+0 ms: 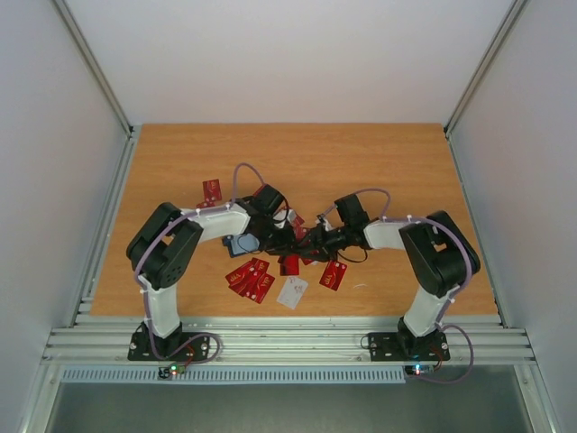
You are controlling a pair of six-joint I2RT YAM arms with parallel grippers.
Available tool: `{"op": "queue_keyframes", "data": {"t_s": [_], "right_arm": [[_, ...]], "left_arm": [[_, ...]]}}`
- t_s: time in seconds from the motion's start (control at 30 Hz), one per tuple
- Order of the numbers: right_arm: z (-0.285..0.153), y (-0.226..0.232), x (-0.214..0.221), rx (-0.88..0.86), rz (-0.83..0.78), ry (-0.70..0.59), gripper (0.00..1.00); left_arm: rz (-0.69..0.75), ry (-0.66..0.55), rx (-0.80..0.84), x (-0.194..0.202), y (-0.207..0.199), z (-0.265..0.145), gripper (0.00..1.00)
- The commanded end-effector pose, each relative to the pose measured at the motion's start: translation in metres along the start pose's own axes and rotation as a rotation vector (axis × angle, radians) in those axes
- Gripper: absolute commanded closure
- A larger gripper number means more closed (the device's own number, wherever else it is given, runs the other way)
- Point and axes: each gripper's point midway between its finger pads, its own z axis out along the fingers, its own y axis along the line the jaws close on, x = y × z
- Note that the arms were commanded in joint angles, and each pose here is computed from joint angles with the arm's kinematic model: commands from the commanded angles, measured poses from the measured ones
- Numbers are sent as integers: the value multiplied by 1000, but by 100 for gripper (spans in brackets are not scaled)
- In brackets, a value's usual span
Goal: Put the credit cards into the card holder
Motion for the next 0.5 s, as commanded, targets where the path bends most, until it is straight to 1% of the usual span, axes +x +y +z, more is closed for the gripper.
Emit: {"op": "queue_keyframes", "data": {"t_s": [0.0, 0.1, 0.27, 0.47], "right_arm": [[-15, 18, 9, 101, -180, -38, 65], [-17, 5, 10, 158, -157, -45, 63], [-15, -10, 5, 210, -109, -59, 63], [-14, -23, -5, 285, -82, -81, 62]], "left_arm": [[95, 15, -36, 16, -29, -21, 69], [116, -9, -112, 14, -24, -33, 67], [108, -27, -287, 9, 4, -42, 64], [117, -5, -372, 5, 24, -32, 63]]}}
